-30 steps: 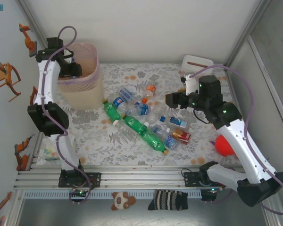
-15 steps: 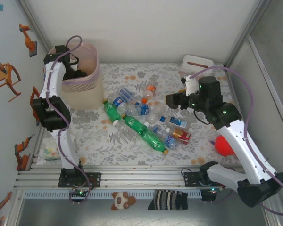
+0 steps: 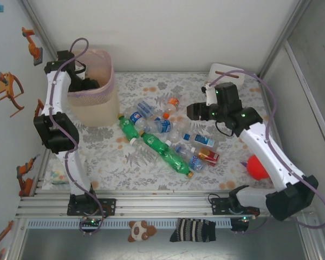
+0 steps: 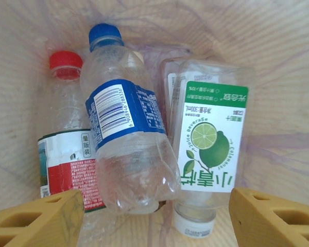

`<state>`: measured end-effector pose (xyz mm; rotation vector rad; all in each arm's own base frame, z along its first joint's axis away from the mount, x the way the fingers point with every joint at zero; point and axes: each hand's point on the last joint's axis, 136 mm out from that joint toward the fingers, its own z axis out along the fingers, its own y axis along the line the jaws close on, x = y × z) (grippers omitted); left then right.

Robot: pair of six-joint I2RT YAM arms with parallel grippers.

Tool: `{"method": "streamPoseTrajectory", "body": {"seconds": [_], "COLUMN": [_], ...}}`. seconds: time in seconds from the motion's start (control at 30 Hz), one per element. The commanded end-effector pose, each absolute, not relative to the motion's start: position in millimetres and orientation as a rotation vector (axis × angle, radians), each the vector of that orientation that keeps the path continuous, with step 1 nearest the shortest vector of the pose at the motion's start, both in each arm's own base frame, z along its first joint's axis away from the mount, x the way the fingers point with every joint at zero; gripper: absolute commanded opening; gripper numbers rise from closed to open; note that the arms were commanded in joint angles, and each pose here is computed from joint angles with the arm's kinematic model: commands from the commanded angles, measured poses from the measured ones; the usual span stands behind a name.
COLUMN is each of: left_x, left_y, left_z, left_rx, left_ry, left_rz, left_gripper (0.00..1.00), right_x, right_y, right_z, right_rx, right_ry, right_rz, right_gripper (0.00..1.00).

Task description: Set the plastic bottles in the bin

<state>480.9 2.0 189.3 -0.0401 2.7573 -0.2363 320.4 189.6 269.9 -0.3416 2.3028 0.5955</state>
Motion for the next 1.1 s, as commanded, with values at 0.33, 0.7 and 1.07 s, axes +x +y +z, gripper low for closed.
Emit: {"method": "streamPoseTrajectory", "body": {"seconds": [0.33, 0.7, 1.07], "left_x": [465.1, 452.4, 442.9], "left_y": [-22.9, -12.7, -13.0], "left_z": [296.2, 351.0, 369.6], "left_rx": [-0.008, -0.075, -0.074], "left_ry": [2.427, 2.177, 2.073], "left_rz": [-0.488, -0.664, -0.765], "left_gripper": [0.74, 0.74, 0.74], "right_x": [396.2, 445.1, 454.9], "right_y": [210.4, 250.8, 278.4], "right_z": [220.0, 154.0, 95.7], "right_rx": [-0.153, 0.045, 0.363], "right_ry": [2.496, 2.607, 2.633], "right_rz": [0.383, 0.295, 0.27], "right_gripper": [0.71, 0.74, 0.67]}}
